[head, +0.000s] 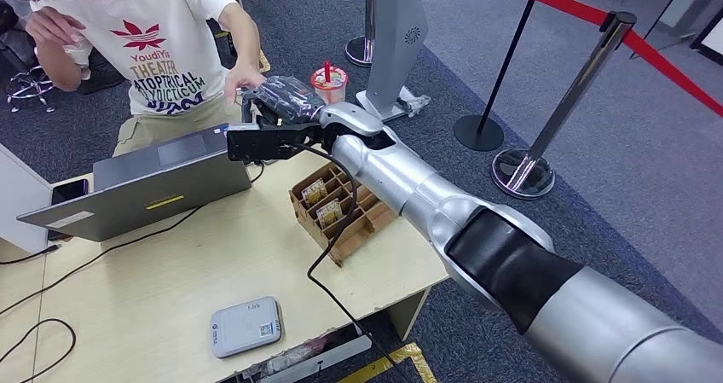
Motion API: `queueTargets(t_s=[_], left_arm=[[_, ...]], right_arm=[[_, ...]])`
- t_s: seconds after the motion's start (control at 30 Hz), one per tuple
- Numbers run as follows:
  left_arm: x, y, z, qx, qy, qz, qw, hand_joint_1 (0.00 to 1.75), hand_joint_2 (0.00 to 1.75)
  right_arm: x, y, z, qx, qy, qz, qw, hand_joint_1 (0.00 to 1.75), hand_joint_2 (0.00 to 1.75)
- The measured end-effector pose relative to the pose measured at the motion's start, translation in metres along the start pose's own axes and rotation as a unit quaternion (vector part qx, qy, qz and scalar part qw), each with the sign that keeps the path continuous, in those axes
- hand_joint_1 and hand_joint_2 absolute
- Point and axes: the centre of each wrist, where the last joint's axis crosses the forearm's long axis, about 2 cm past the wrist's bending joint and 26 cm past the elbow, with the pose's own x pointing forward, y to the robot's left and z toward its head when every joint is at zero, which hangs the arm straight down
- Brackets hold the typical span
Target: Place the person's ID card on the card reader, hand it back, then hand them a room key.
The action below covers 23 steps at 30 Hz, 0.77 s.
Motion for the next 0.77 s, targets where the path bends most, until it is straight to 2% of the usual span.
queueTargets(t_s=[0.27, 0.37, 0.5, 0.63, 0.7, 0.77], left_arm=[[-0.001, 0.001, 0.0, 0.004, 0.003, 0.0, 1.0, 0.0, 0.0], [-0.002, 0.003, 0.0, 0.006, 0.004, -0.001, 1.0, 0.0, 0.0], [-0.004, 0.004, -0.001, 0.007, 0.005, -0.003, 1.0, 0.0, 0.0], [-0.005, 0.004, 0.0, 0.006, 0.004, -0.01, 1.0, 0.0, 0.0], [-0.005, 0.004, 0.0, 0.006, 0.004, -0.013, 1.0, 0.0, 0.0], [-0.005, 0.004, 0.0, 0.006, 0.003, -0.014, 1.0, 0.0, 0.0]], right_arm=[[0.002, 0.028, -0.008, 0.027, 0.008, -0.025, 0.999, 1.74, 1.75], [0.0, 0.033, -0.008, 0.032, 0.014, -0.029, 0.999, 1.61, 1.75], [-0.005, 0.038, -0.005, 0.034, 0.022, -0.037, 0.999, 1.18, 1.75], [-0.009, 0.043, -0.003, 0.035, 0.027, -0.04, 0.998, 0.26, 1.75], [-0.01, 0.045, -0.002, 0.036, 0.029, -0.041, 0.998, 0.1, 1.75], [-0.011, 0.046, -0.001, 0.037, 0.031, -0.042, 0.998, 0.02, 1.75]])
